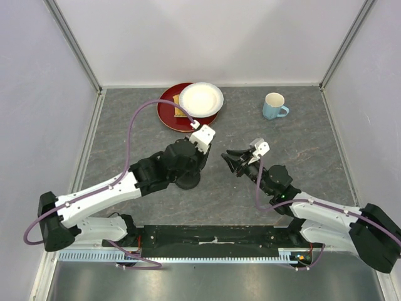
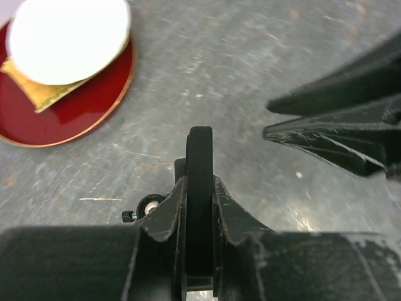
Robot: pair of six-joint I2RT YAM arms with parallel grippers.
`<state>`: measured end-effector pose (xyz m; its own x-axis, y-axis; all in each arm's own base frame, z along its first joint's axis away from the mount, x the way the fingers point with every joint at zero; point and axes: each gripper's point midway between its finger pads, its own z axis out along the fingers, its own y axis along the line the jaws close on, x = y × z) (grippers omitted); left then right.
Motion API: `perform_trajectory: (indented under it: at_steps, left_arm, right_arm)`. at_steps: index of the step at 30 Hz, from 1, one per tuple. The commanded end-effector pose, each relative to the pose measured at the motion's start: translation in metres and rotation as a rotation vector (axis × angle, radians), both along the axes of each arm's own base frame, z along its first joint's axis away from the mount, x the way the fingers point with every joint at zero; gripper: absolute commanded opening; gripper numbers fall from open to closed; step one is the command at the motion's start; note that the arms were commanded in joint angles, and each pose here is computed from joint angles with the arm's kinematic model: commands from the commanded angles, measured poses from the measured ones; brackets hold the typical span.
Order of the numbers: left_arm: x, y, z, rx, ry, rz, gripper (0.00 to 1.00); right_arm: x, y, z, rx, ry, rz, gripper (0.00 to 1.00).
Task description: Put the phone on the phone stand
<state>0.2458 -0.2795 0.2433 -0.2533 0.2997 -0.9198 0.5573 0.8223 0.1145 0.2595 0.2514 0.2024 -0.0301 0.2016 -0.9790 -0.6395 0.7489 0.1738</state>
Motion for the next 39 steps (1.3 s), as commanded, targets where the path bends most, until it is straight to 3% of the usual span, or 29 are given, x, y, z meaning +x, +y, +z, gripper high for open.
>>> perform_trajectory:
  at_steps: [1, 8, 12, 13, 15, 21, 28, 37, 39]
  left_arm:
    - [-0.026, -0.017, 0.050, -0.077, -0.094, -0.291, 0.02]
    - [-0.045, -0.017, 0.071, -0.222, -0.082, -0.537, 0.02]
    - [-0.041, -0.007, 0.060, -0.223, -0.060, -0.617, 0.02]
    - [-0.047, -0.005, 0.053, -0.220, -0.056, -0.657, 0.02]
    - [-0.054, -0.001, 0.054, -0.217, -0.106, -0.705, 0.02]
    - [-0.089, 0.004, 0.035, -0.217, -0.134, -0.893, 0.02]
    - [-0.103, 0.008, 0.035, -0.212, -0.192, -0.956, 0.02]
    - [-0.102, 0.006, 0.034, -0.217, -0.183, -0.971, 0.02]
    - [-0.101, 0.006, 0.034, -0.216, -0.181, -0.966, 0.02]
  right_arm:
    - [-0.038, 0.015, 0.031, 0.028, -0.108, 0.245, 0.44]
    - [-0.060, 0.016, 0.040, 0.028, -0.154, 0.417, 0.63]
    - [-0.075, 0.037, 0.031, -0.009, -0.118, 0.599, 0.75]
    - [-0.079, 0.041, 0.028, -0.020, -0.107, 0.643, 0.83]
    - [-0.083, 0.051, 0.019, -0.039, -0.069, 0.724, 0.88]
    - [-0.079, 0.059, 0.008, -0.022, -0.068, 0.753, 0.89]
    - [-0.075, 0.069, 0.008, -0.030, -0.090, 0.779, 0.89]
    - [-0.086, 0.088, 0.001, -0.049, -0.083, 0.858, 0.76]
    - [-0.088, 0.091, -0.003, -0.057, -0.071, 0.872, 0.67]
